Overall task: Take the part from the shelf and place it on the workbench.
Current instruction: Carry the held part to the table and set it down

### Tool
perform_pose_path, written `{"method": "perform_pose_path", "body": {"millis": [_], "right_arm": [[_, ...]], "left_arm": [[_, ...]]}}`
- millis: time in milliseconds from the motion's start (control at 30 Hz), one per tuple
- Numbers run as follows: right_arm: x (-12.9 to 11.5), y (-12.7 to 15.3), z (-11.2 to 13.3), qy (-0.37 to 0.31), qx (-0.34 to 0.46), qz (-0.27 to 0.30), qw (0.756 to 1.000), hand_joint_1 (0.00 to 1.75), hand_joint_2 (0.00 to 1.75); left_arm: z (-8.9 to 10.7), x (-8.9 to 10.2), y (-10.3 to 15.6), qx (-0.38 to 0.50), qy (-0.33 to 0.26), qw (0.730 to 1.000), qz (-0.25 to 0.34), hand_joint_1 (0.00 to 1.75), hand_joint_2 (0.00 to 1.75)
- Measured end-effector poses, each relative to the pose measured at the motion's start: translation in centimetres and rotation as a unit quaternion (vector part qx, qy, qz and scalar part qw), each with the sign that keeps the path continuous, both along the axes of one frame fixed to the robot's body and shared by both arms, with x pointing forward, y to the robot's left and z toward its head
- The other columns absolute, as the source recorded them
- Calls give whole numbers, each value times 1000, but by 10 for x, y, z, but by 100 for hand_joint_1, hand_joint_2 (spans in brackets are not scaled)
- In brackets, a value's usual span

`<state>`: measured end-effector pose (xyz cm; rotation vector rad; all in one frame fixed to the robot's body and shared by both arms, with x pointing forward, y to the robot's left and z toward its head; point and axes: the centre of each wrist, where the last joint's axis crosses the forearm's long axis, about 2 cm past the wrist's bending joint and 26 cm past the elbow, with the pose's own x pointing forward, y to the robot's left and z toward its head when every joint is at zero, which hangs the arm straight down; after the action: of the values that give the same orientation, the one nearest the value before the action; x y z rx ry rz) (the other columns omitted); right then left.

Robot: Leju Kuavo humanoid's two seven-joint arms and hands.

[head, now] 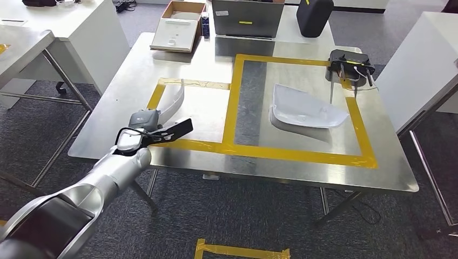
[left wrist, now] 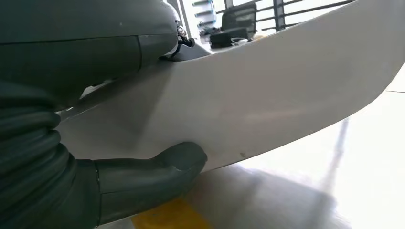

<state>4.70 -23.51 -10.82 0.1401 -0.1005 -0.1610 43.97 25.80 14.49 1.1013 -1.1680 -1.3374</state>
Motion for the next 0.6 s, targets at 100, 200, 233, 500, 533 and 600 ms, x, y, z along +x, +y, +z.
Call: {"method": "perform_pose_path", "body": {"millis": [100, 200, 233, 500, 533, 600], "right_arm": [[-1, 0, 0, -3, -1, 0, 1000, 0, 0], [-2, 0, 0, -4, -3, 0, 1000, 0, 0], [-2, 0, 0, -4, -4, 0, 1000, 0, 0], [-2, 2, 0, -4, -5, -1, 1000, 0, 0], [-2, 3, 0, -4, -4, -1, 1000, 0, 0], [-1, 3, 0, -4, -3, -1, 1000, 0, 0]], "left_arm": [[-2, -1, 15, 29, -43, 999, -2, 0, 175], [-1, -2, 26, 31, -98, 995, -12, 0, 87], [0, -2, 29, 26, -113, 993, -12, 0, 44], [4, -1, 29, -44, -163, 986, -11, 0, 0], [4, -1, 29, -48, -168, 984, -13, 0, 0], [5, -1, 26, -55, -175, 983, -20, 0, 0]]}}
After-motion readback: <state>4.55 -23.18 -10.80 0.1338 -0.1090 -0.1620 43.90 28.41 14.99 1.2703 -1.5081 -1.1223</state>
